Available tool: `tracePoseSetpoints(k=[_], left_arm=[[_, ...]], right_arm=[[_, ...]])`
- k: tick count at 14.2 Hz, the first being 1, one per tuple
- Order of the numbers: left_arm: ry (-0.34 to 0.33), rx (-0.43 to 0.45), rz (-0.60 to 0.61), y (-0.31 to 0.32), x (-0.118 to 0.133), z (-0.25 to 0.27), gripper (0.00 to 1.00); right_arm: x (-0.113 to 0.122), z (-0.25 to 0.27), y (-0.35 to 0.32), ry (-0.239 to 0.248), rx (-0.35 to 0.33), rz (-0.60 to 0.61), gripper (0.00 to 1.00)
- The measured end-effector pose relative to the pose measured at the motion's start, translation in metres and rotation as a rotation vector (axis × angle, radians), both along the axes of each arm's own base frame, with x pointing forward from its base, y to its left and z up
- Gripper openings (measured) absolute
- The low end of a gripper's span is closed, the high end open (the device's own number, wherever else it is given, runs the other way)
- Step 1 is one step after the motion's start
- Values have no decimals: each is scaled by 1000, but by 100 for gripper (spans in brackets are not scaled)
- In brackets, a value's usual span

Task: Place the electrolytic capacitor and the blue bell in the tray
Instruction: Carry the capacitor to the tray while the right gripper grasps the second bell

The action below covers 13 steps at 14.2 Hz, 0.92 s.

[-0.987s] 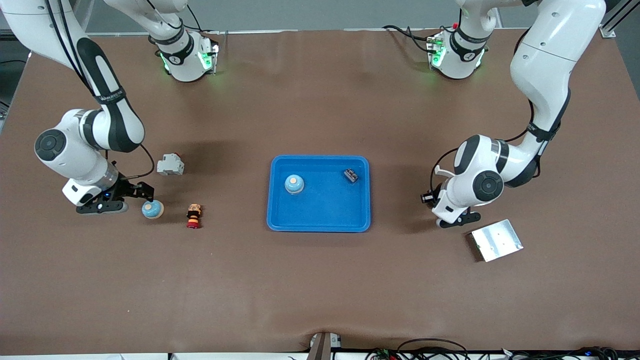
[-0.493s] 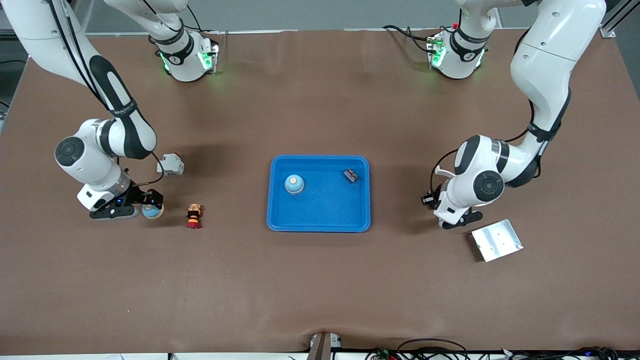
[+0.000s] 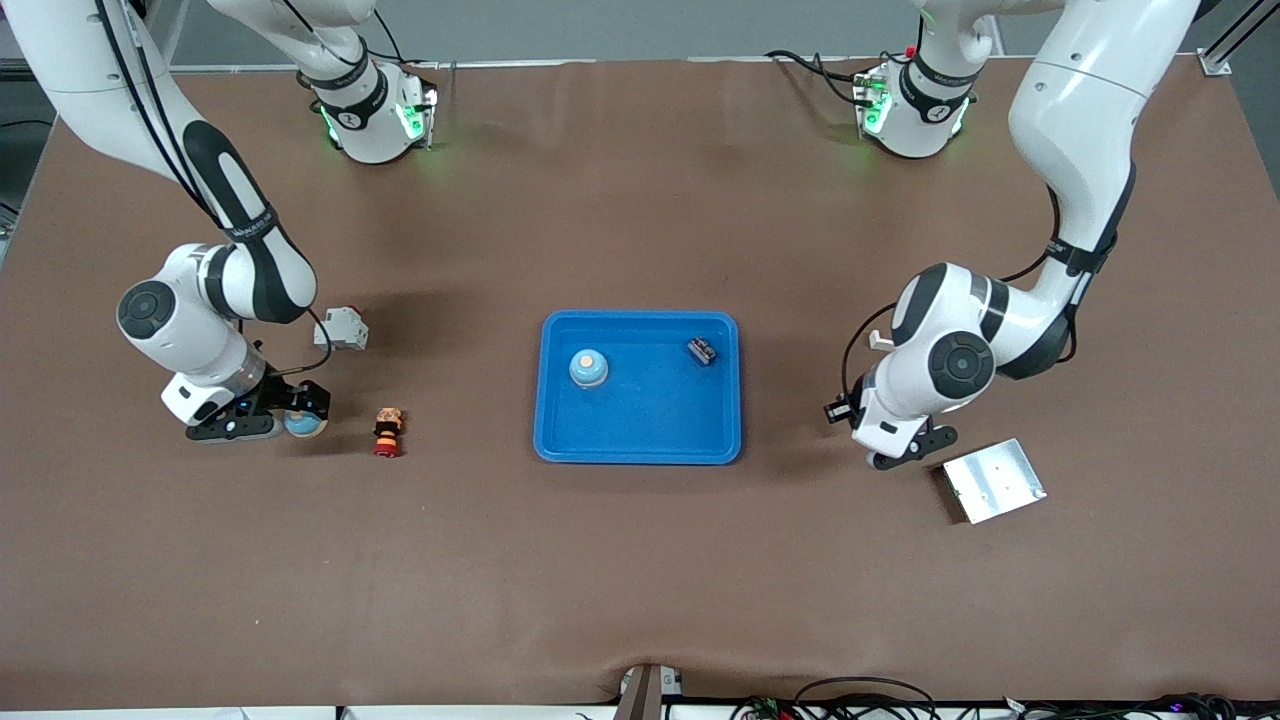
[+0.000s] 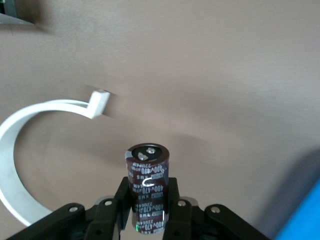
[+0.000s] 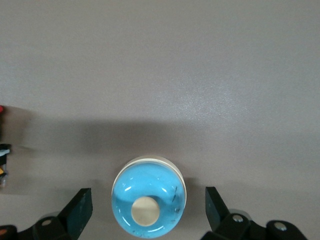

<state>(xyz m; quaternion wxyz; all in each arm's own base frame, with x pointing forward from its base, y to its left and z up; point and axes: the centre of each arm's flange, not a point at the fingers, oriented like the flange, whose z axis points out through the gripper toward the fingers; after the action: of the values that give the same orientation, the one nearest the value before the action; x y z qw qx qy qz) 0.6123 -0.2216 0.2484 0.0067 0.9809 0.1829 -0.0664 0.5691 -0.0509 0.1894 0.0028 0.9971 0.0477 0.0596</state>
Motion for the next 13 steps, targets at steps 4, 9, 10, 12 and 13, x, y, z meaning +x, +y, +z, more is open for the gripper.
tracePoseSetpoints(k=[4,9,10,12,13], left_arm=[[-35,3,62,-55,5,44,33],[-51,-25,150,-124,-5,55,33],[-49,-30,169,-135,-6,50,33],[-57,-52,219,-154,-2,42,33],[-67,-68,247,-162,0,38,33]], right_arm=[[0,-4,-1,6,1,-4,100],[-1,-10,-1,15,4,-6,100],[-1,-10,-1,15,4,-6,100],[0,-10,-1,15,4,-6,91],[0,-10,-1,16,4,-6,81]])
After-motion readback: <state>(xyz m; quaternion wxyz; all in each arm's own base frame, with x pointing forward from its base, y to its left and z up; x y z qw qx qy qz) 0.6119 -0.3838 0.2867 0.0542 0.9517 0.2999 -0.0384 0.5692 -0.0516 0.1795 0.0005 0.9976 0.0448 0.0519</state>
